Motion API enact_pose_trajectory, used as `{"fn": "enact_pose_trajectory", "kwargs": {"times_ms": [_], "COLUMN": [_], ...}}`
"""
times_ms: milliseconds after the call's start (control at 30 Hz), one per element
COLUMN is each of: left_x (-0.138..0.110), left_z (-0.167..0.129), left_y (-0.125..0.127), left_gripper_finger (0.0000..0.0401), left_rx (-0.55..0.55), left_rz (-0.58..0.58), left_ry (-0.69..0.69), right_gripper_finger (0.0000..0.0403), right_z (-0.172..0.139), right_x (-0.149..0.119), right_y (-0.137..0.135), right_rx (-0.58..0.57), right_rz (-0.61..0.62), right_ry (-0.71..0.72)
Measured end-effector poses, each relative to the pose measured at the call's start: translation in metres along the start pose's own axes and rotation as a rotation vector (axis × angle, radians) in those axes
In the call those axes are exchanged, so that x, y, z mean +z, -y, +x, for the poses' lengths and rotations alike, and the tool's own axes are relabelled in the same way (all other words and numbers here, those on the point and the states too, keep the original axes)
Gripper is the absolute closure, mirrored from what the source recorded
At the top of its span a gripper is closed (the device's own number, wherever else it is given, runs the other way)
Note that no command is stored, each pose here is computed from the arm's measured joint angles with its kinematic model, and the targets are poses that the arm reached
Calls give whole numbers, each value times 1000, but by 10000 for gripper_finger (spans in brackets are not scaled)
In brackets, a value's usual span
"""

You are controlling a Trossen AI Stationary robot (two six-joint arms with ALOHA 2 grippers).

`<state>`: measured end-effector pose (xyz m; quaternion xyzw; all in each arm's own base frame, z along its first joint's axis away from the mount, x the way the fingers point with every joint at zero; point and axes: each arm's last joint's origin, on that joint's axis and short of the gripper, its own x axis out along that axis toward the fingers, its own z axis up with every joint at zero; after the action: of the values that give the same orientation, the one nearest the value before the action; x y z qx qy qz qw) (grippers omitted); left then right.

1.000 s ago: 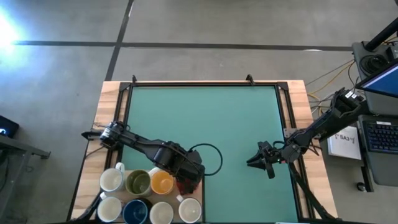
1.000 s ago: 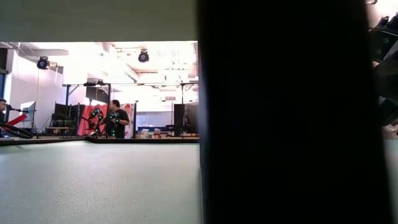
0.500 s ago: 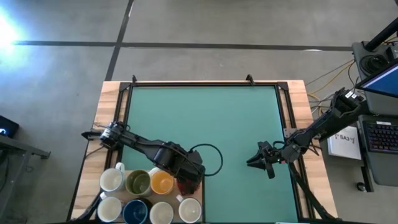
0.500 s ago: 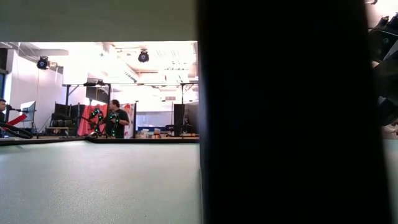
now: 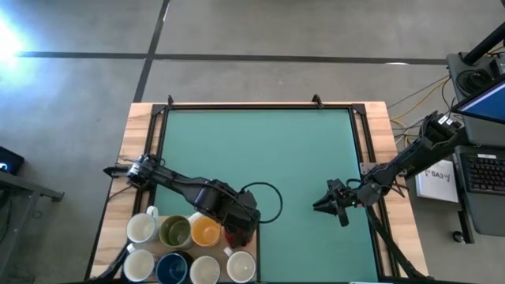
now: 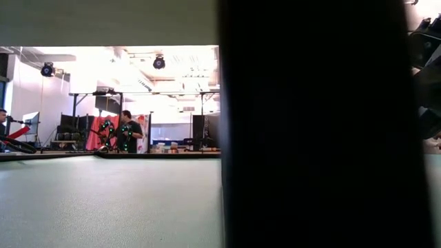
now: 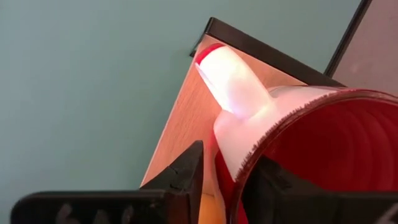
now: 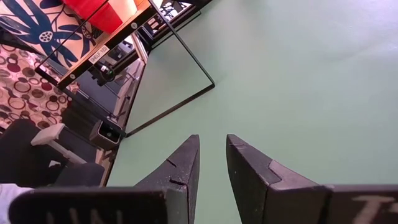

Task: Place coffee mugs
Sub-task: Put the red mug on the shelf, then return to Home Position

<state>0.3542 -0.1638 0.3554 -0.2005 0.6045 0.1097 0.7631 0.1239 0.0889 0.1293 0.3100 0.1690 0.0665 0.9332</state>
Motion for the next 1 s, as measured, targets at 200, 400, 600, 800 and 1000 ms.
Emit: {"fn": "enact_pose_trajectory", "kwargs": {"times_ms": [200, 400, 600, 800, 1000], "left_x": [0, 0, -8, -28, -59], "left_z": [-14, -29, -57, -97, -101], "left_y": [0, -2, -14, -34, -74], "left_gripper_finger": [319, 314, 314, 314, 314], "left_rx": [-26, -45, -7, 42, 130], "left_rz": [0, 63, 150, 188, 197], "left_ry": [25, 54, 179, 348, 337], "right_gripper_finger": [335, 335, 335, 335, 335], "right_z": [0, 0, 0, 0, 0], "right_x": [0, 0, 0, 0, 0], "right_y": [0, 0, 0, 0, 0], "right_rx": [0, 0, 0, -1, 0], "right_rz": [0, 0, 0, 0, 0], "right_ry": [0, 0, 0, 0, 0]}}
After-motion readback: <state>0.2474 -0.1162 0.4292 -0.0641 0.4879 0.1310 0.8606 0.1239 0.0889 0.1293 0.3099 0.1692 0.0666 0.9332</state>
